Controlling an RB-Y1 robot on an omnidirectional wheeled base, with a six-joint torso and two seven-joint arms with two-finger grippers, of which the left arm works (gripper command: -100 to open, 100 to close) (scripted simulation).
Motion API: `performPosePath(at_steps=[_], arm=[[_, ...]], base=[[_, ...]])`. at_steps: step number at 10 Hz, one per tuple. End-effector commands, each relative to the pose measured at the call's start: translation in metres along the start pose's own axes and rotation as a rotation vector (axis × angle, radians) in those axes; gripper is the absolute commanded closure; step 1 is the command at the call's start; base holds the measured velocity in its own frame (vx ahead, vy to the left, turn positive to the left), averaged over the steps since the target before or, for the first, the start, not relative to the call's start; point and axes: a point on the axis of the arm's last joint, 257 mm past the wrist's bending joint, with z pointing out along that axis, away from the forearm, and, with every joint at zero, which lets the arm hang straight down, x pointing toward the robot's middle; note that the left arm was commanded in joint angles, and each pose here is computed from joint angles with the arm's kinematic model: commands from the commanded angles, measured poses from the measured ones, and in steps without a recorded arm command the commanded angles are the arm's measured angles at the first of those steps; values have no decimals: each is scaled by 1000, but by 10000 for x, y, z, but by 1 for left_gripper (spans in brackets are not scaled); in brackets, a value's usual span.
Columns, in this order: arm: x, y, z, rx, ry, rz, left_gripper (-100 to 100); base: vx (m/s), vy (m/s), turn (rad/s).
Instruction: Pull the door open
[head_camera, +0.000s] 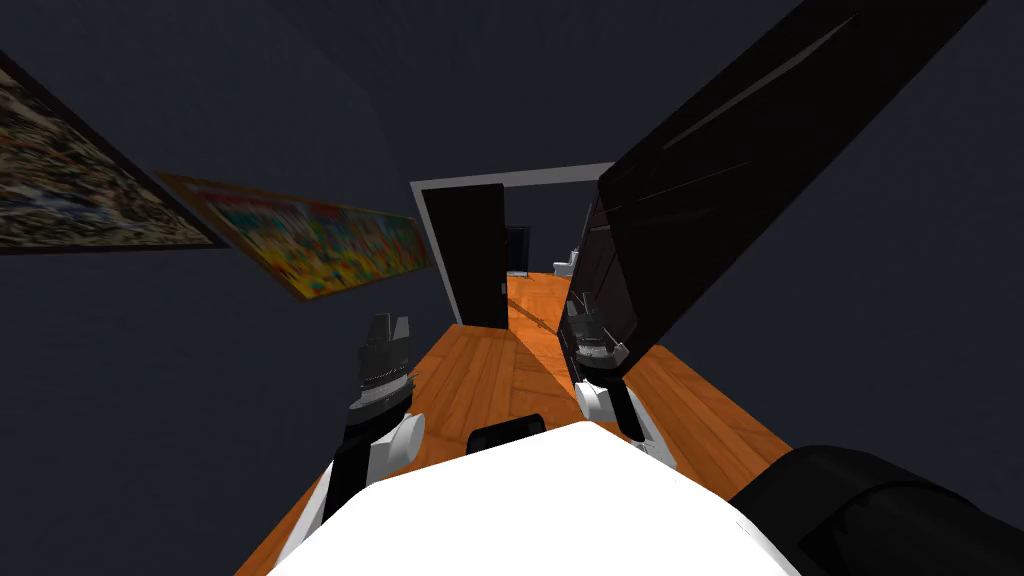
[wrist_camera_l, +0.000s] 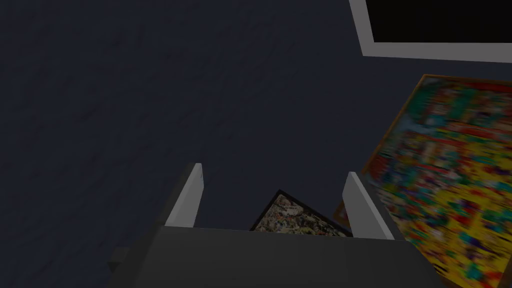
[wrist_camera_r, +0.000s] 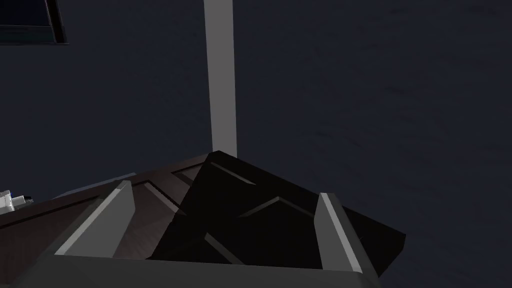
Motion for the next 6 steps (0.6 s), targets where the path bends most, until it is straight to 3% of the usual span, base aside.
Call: performPosePath(at_steps=[1,6], arm=[[34,104,-46,-18,18,-7,-100],[120,450,-217,-80,63,-30,-100]], base=[[123,-112,-87],[194,-15,-75]])
